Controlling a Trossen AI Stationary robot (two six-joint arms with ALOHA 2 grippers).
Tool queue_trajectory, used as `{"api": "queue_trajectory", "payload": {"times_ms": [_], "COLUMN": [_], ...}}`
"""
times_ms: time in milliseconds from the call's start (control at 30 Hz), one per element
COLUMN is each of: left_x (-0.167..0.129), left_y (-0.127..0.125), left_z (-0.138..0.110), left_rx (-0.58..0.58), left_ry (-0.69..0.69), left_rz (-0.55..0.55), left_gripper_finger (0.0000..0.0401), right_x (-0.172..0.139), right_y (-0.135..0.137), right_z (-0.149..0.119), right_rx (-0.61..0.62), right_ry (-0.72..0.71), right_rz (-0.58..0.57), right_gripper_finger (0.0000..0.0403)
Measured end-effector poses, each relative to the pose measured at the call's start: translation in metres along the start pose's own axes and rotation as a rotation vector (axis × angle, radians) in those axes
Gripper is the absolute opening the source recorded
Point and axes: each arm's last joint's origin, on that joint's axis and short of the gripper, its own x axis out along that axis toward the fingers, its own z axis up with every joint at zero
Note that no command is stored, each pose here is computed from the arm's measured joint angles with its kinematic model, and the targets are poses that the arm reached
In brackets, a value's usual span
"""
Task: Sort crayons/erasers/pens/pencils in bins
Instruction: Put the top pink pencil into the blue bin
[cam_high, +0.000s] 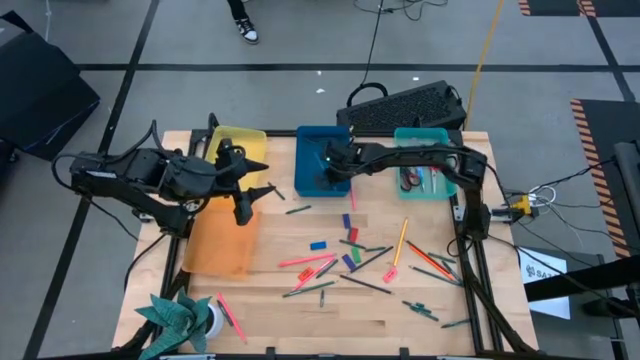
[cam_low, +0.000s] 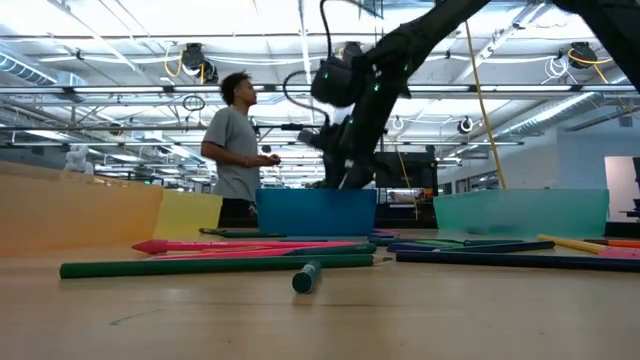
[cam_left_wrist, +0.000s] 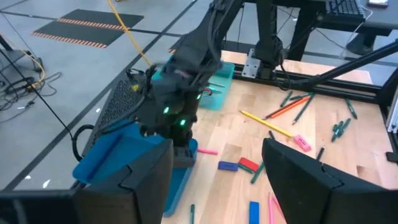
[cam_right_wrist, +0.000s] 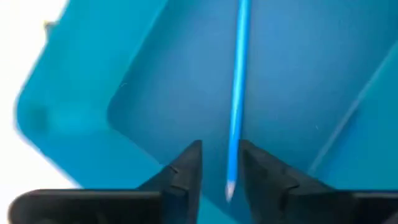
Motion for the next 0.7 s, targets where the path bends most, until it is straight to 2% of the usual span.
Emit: {"api": "queue_trajectory", "payload": {"times_ms": [67, 133, 267, 367, 533, 700], "left_x": [0.000, 0.000, 0.000, 0.000, 0.000, 0.000], "left_y": [0.000, 0.001, 0.001, 0.001, 0.001, 0.000], "left_z": [0.000, 0.000, 0.000, 0.001, 0.001, 0.000], "left_rx": [0.001, 0.006, 0.038, 0.051, 0.062, 0.068], "left_ry": [0.000, 0.000, -0.003, -0.005, -0.005, -0.003], "left_rz": [0.002, 0.005, 0.006, 0.008, 0.009, -0.005], "left_gripper_finger": [0.0250, 0.0250, 0.0250, 0.0250, 0.0250, 0.0250], "right_x": [-0.020, -0.043, -0.084, -0.100, -0.087, -0.054], "right_y": [0.007, 0.012, 0.026, 0.037, 0.044, 0.020], "right_z": [0.000, -0.006, -0.038, -0.069, -0.123, -0.150], "right_rx": [-0.026, -0.047, -0.085, -0.077, -0.059, 0.065], "right_ry": [-0.038, -0.059, -0.077, -0.083, -0.090, -0.151], "right_rz": [0.022, -0.017, -0.129, -0.136, -0.152, -0.163], "right_gripper_finger": [0.0123, 0.0136, 0.0142, 0.0143, 0.0143, 0.0143]}}
